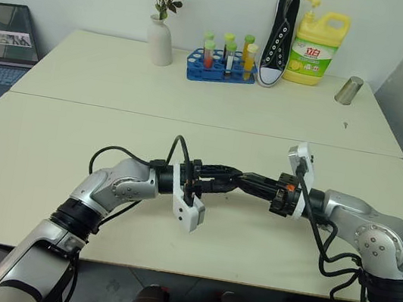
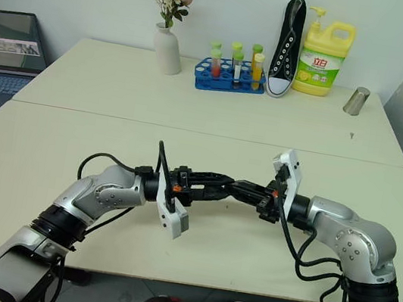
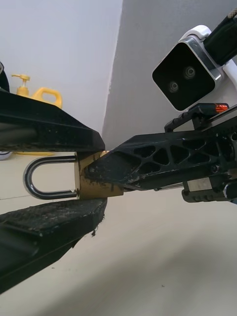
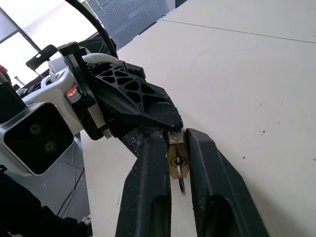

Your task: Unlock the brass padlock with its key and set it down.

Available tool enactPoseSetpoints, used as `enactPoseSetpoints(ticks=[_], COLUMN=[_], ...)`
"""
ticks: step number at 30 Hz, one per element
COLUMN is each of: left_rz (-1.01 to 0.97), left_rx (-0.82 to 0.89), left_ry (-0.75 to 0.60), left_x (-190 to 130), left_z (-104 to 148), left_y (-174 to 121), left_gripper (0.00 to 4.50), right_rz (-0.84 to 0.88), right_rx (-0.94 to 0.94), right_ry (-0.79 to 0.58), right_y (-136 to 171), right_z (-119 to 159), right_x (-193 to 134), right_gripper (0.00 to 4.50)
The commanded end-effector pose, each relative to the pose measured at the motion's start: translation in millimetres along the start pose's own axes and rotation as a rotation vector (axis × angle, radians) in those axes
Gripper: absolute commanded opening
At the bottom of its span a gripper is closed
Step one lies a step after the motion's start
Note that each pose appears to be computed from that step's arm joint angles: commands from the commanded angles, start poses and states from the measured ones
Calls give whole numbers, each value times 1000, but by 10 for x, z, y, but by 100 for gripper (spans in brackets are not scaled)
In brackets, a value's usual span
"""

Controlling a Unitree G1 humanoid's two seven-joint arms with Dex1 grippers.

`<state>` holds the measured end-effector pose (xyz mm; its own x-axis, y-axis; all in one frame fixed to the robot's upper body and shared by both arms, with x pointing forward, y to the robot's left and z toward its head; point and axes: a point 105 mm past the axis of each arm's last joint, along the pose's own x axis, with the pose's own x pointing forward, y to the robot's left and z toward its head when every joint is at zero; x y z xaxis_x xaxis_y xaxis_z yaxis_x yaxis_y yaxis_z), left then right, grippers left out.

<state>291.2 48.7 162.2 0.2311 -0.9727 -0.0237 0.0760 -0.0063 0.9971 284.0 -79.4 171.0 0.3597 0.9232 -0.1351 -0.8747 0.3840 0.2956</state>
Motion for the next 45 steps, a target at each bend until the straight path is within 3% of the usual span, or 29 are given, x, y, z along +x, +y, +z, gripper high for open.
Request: enactPoseSetpoints(ticks=[1, 12, 13, 20, 24, 27, 31, 33, 37, 40, 45], left_rz=[36, 35, 42, 52, 100, 207, 353, 347, 160, 31, -6], left_rx=[17, -54, -75, -131, -225, -344, -625, -720, -981, -1048, -1149], left_ry=[-19, -24, -30, -94, -117, -112, -27, -4, 14, -39, -74], left_x=[2, 2, -1, -46, -72, -106, -149, -142, -28, 40, 98], left_z=[21, 20, 29, 147, 189, 142, -159, -242, -309, -183, -132], left_y=[104, 82, 94, 106, 175, 391, 671, 693, 440, 303, 256], left_gripper=[96, 96, 169, 390, 393, 329, 197, 133, 0, 0, 0], right_rz=[44, 61, 61, 5, -32, -62, -65, -52, -9, 10, 16], right_rx=[-24, -33, -33, -44, -62, -96, -184, -209, -235, -229, -229], right_ry=[-20, -14, -14, -18, -13, 0, 21, 20, -14, -34, -35], right_y=[82, 98, 96, -53, -147, -210, -184, -141, -2, 57, 94], right_z=[95, 102, 105, 153, 175, 174, 193, 214, 302, 328, 319], right_x=[-5, -12, -13, -101, -175, -228, -282, -287, -280, -271, -278], right_gripper=[15, 15, 15, 15, 15, 15, 15, 15, 15, 15, 15])
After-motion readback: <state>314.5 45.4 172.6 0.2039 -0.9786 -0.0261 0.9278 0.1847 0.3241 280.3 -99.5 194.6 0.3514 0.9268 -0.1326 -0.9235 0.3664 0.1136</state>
